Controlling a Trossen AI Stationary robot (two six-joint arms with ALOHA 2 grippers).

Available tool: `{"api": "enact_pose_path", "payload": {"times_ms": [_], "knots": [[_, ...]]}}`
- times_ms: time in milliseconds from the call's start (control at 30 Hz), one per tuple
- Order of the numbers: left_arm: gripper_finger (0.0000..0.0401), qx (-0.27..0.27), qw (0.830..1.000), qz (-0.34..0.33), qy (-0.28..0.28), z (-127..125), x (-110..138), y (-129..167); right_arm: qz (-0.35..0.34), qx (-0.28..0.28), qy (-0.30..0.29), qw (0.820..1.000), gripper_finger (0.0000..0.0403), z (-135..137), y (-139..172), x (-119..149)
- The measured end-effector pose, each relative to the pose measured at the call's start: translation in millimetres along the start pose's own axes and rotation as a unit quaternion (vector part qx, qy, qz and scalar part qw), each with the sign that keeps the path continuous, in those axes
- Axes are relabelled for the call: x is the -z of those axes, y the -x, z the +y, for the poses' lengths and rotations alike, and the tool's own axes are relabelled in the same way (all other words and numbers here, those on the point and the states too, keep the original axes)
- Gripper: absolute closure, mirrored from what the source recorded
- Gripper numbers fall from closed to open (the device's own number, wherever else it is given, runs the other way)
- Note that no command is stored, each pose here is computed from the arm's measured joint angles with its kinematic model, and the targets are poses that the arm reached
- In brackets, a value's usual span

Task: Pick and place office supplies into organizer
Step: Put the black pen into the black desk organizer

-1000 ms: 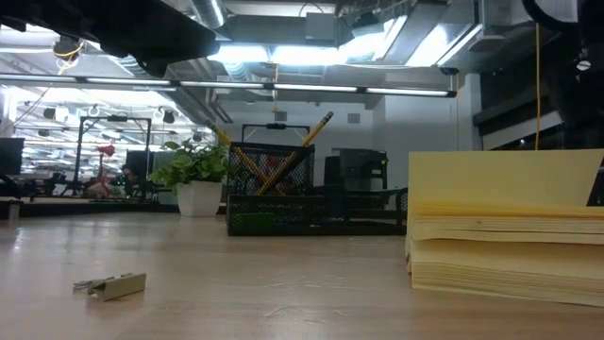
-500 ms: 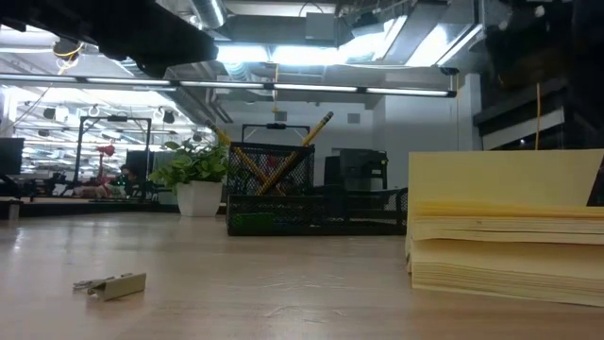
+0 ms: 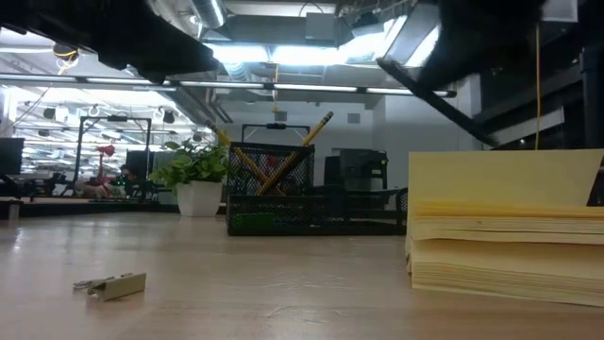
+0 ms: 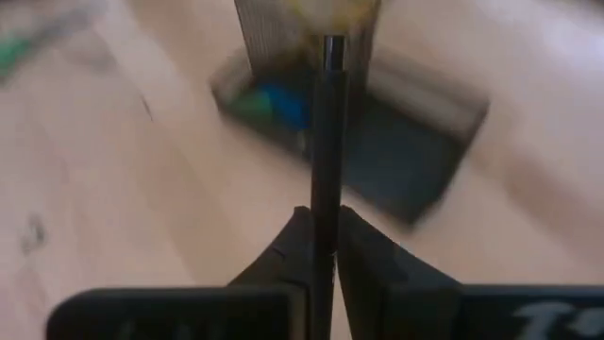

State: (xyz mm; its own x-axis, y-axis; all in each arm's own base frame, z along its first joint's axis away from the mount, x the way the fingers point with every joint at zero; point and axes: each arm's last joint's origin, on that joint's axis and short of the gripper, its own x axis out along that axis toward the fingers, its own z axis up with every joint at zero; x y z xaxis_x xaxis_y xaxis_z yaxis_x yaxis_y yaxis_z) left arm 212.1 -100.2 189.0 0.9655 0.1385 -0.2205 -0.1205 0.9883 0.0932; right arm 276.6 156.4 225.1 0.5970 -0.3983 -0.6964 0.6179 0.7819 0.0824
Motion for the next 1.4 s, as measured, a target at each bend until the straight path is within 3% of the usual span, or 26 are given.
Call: {"api": "enact_pose_path", "payload": {"times_ms": [333, 567, 733, 900, 1100, 1267, 1400], "knots": [[0.0311, 0.02, 1.0, -0.004, -0.018, -3.3, -0.8, 1.6, -0.193, 0.021, 0.065, 0.979, 0.0374, 13.8, -10.9, -42.2], [0.0311, 0.087, 0.996, -0.001, -0.023, -11.2, 0.1, 5.2, -0.253, 0.015, 0.074, 0.965, 0.0368, 13.7, -21.5, -67.9], [0.0311, 0.088, 0.996, -0.001, -0.024, -11.9, 0.2, 5.7, -0.293, -0.042, 0.07, 0.953, 0.0374, 5.9, -36.7, -78.2], [0.0311, 0.088, 0.996, -0.001, -0.024, -11.9, 0.2, 5.7, -0.345, -0.1, 0.087, 0.929, 0.0374, -12.2, -53.1, -82.6], [0.0311, 0.088, 0.996, -0.001, -0.024, -11.8, 0.1, 5.7, -0.369, -0.125, 0.101, 0.915, 0.0374, -29.5, -75.2, -75.7], [0.0311, 0.088, 0.996, 0.002, -0.026, -11.8, 0.9, 5.7, -0.39, -0.146, 0.13, 0.9, 0.0374, -24.2, -102.5, -77.8], [0.0311, 0.088, 0.996, 0.002, -0.026, -11.8, 0.9, 5.7, -0.379, -0.132, 0.135, 0.906, 0.0373, -18.7, -126.8, -79.5]]}}
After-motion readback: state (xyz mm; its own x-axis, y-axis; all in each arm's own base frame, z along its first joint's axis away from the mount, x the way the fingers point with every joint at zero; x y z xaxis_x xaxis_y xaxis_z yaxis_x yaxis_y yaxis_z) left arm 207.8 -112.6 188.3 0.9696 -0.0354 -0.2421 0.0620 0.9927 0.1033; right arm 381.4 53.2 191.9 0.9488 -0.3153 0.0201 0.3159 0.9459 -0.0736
